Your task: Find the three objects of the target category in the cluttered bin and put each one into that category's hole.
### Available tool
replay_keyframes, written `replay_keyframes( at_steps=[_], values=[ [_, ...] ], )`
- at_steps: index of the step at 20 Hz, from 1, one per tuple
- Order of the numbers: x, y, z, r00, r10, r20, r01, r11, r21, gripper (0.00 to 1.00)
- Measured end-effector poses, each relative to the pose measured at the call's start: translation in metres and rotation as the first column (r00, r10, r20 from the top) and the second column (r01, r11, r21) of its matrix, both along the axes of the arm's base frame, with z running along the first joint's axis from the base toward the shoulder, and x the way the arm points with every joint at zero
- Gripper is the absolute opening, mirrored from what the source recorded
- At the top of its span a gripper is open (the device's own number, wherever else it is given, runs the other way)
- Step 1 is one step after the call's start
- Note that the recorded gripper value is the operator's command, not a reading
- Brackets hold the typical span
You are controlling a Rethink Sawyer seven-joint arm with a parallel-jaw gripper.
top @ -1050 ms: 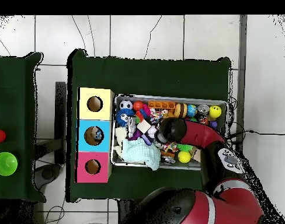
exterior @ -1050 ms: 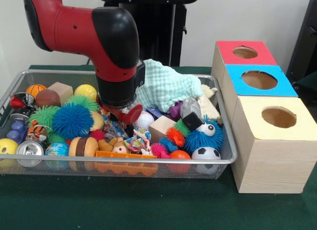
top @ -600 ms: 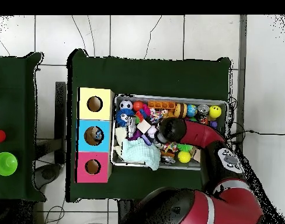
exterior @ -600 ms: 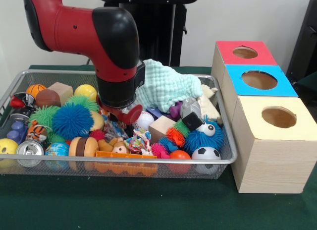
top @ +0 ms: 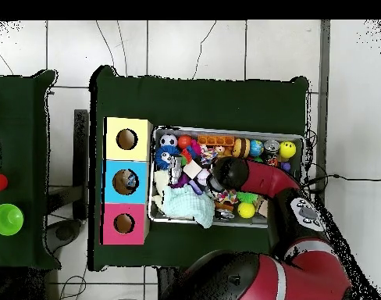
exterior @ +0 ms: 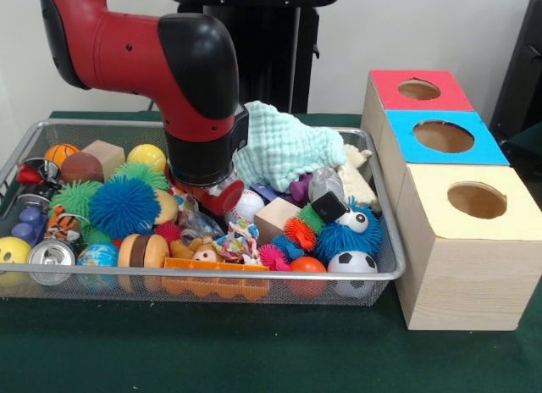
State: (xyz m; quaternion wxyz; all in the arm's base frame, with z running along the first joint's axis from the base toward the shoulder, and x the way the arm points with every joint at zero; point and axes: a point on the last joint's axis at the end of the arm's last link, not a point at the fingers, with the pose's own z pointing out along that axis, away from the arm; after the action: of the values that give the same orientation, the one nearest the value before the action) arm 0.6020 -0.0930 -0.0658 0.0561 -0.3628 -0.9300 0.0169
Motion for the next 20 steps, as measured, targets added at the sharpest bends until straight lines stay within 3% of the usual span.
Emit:
replay_keyframes(
  at_steps=[11, 20],
  values=[
    [0.001, -0.001, 0.003, 1.0, 0.0, 0.003, 0.0, 1.0, -0.001, 0.0],
    [0.006, -0.01, 0.034, 0.9994, -0.006, 0.034, 0.007, 0.9998, -0.018, 0.0]
  ],
)
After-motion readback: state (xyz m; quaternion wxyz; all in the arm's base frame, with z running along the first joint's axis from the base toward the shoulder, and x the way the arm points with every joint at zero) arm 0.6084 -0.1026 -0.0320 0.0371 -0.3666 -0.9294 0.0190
